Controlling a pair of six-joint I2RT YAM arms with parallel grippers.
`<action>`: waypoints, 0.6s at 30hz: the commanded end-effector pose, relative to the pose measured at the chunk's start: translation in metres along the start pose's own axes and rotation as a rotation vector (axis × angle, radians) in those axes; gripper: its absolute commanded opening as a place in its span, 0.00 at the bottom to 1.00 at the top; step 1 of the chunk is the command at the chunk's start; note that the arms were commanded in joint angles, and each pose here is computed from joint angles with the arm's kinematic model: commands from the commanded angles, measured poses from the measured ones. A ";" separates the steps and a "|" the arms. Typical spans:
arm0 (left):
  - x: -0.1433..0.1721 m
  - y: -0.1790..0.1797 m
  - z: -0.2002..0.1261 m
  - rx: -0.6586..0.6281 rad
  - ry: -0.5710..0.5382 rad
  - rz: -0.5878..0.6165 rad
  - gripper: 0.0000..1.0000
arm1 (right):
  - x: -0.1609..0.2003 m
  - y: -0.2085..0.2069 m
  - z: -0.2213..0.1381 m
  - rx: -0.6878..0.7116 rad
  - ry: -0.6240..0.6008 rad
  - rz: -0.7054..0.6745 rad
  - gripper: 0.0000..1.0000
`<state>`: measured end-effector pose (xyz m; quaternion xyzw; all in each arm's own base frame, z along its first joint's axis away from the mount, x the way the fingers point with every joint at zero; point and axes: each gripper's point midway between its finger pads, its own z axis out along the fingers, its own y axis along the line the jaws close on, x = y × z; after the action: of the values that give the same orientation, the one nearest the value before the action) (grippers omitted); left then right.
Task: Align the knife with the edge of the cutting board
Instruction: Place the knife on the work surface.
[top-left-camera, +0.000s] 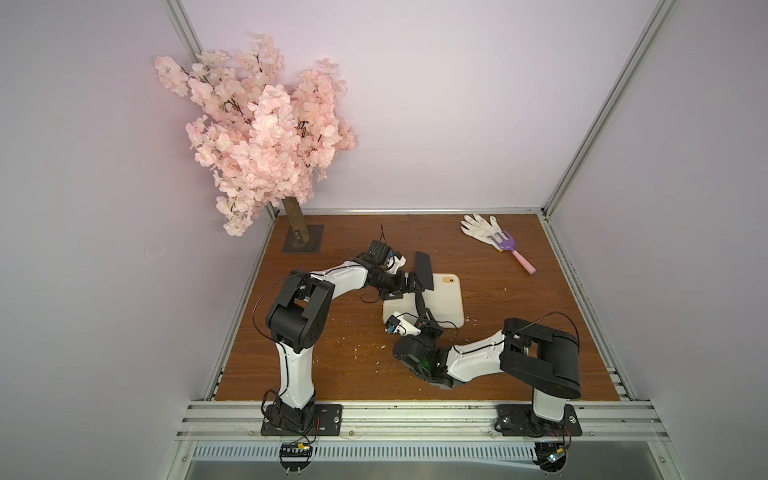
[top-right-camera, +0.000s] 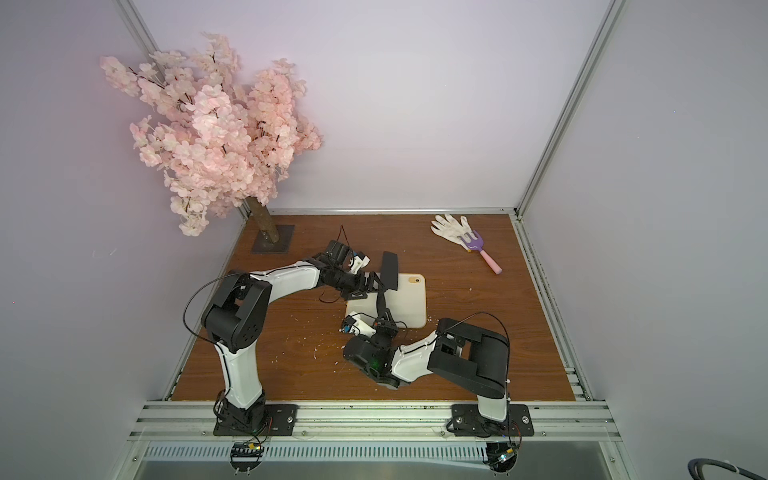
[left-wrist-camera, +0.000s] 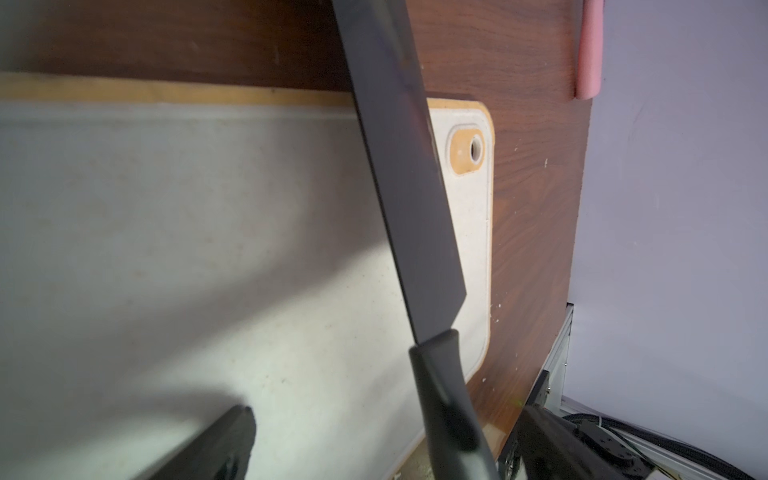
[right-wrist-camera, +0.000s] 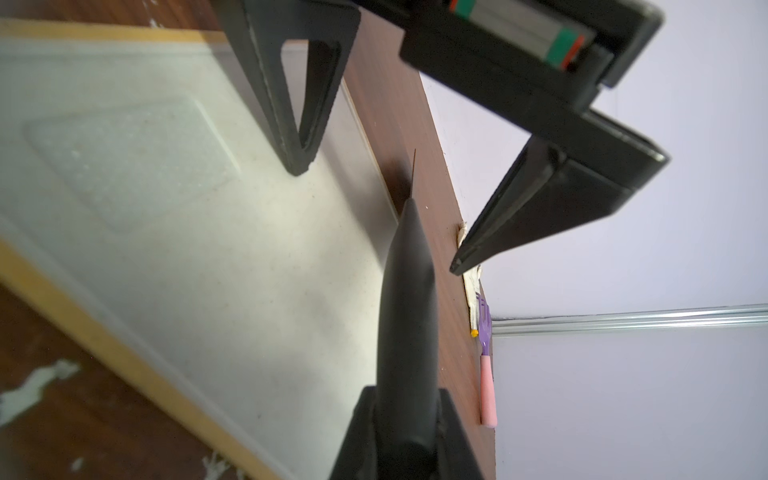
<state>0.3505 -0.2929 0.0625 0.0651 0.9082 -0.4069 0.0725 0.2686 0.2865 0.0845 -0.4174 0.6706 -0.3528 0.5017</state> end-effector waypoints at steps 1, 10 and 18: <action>-0.002 -0.009 -0.006 0.047 -0.029 -0.008 1.00 | -0.014 -0.004 -0.007 -0.068 -0.055 0.096 0.00; -0.018 -0.027 -0.037 0.075 -0.092 0.013 1.00 | -0.020 -0.025 -0.022 -0.178 -0.070 0.292 0.45; -0.051 -0.046 -0.098 0.053 -0.231 0.048 1.00 | -0.030 -0.043 -0.036 -0.310 -0.091 0.481 0.75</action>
<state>0.3754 -0.2688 0.1418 0.0454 0.8843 -0.4394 0.1512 0.2504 0.2948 0.1352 -0.3593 0.7480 -0.1544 0.5362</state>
